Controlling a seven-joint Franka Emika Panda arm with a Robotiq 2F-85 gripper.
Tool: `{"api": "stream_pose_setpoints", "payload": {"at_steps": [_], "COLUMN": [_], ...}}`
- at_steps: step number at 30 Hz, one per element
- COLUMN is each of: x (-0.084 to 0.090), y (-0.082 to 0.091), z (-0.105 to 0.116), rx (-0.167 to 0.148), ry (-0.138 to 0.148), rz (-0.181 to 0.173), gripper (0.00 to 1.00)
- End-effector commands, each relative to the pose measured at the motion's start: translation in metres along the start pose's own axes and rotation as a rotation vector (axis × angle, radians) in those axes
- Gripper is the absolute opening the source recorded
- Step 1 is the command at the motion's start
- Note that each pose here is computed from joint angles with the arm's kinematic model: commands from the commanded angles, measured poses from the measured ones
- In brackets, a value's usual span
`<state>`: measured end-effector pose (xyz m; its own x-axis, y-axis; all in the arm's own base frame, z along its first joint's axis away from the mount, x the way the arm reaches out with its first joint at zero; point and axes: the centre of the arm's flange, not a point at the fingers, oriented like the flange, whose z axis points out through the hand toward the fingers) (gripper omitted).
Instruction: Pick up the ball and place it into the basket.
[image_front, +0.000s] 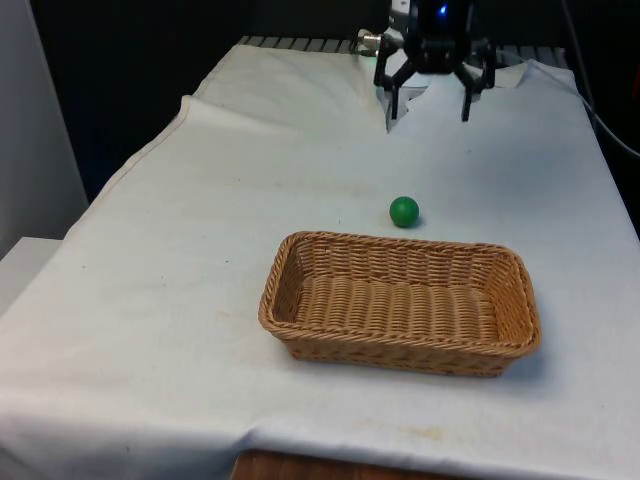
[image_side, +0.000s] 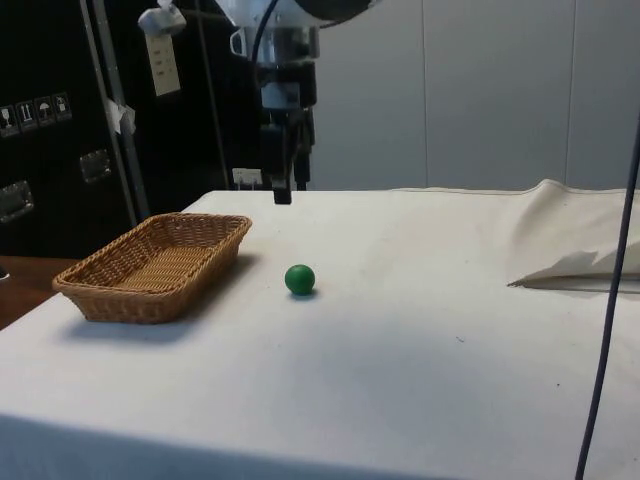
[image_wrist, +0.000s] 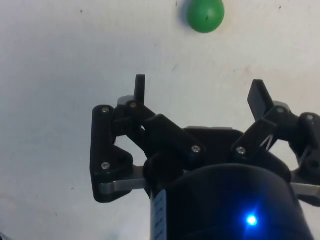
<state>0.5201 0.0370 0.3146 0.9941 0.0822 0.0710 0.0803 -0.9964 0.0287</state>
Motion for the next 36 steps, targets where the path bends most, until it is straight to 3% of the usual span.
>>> {"api": "stream_pose_setpoints", "payload": {"at_steps": [1,3,11,12,13,20,21,22,30,31,32,36], "x": [-0.001,-0.001,0.001,0.001,0.001,0.002,0.002,0.003,0.005,0.005,0.005,0.005], "y": [0.001,0.003,0.013,0.012,0.014,0.024,0.025,0.025,0.031,0.033,0.032,0.033], "z": [0.007,0.011,0.041,0.041,0.045,0.068,0.069,0.07,0.089,0.091,0.092,0.102], "rx": [0.011,0.0,0.007,-0.003,0.007,0.013,0.0,0.015,0.035,0.019,0.038,0.056], "ry": [0.01,0.003,0.027,0.016,0.028,0.035,0.025,0.036,0.037,0.027,0.037,0.031], "rz": [-0.008,-0.008,-0.026,-0.025,-0.025,-0.021,-0.02,-0.02,-0.011,-0.01,-0.01,-0.005], "gripper": [1.0,1.0,1.0,1.0,1.0,1.0,1.0,1.0,1.0,1.0,1.0,1.0]}}
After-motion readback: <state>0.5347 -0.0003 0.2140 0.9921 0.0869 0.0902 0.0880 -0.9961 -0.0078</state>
